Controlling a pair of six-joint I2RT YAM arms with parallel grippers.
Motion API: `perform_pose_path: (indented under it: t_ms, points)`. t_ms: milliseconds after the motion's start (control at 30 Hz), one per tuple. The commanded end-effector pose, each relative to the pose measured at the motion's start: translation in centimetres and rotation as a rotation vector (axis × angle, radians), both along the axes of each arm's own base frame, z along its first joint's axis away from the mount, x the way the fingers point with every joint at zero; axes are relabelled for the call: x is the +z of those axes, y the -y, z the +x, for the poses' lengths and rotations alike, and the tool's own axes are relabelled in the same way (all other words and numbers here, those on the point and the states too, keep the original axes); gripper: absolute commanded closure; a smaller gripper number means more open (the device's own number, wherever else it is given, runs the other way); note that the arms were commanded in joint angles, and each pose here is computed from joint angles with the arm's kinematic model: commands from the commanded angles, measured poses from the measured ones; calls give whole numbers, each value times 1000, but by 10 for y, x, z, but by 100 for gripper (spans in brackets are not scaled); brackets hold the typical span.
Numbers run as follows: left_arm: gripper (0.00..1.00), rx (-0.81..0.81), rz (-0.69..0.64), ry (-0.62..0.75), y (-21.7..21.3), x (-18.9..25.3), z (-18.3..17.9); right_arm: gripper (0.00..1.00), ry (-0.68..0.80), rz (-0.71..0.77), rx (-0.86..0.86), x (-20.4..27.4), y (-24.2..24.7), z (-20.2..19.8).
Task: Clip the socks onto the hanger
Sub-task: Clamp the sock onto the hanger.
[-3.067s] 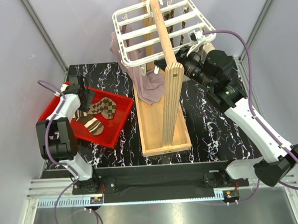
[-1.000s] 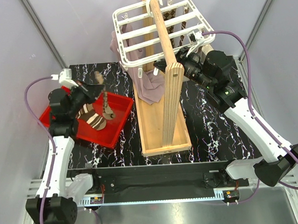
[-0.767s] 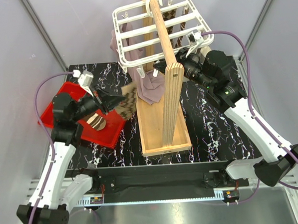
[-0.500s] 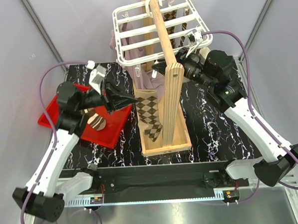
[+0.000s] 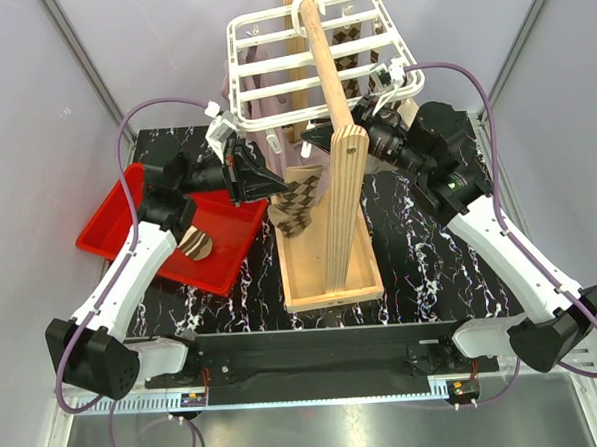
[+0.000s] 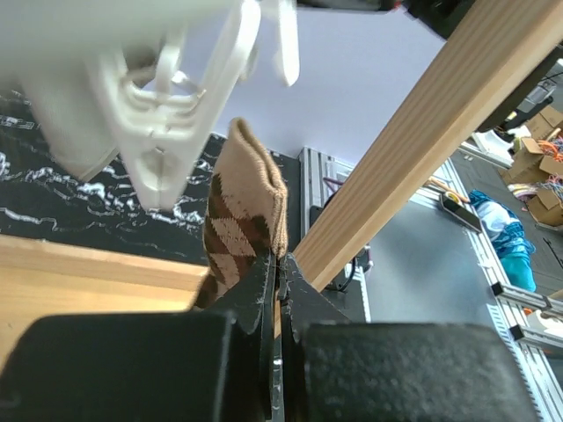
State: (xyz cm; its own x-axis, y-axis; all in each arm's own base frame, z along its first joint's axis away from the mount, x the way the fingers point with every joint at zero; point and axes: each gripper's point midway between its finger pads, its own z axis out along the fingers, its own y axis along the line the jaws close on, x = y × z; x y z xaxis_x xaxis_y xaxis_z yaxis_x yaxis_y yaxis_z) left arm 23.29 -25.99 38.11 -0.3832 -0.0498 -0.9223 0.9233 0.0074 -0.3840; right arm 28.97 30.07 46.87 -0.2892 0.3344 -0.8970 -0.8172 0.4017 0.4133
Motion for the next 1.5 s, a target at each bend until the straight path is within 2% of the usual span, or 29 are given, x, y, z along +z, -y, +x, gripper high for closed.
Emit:
perform_pose_path:
  t_ms: [0,900,1400,1433,1467]
  points:
    - [100,-55,-60,144,0,42,-14,100,28,16,93,8,-3,-23]
    - [100,-53,-100,126,6,57,-5,100,22,31,147,6,-6,-33]
    - [100,-97,-181,129,7,80,-7,100,22,31,157,5,-6,-35]
    - [100,-100,-182,125,8,80,-8,99,21,31,150,5,-5,-34]
    - [100,-98,-184,123,8,80,-7,86,21,28,142,5,-4,-33]
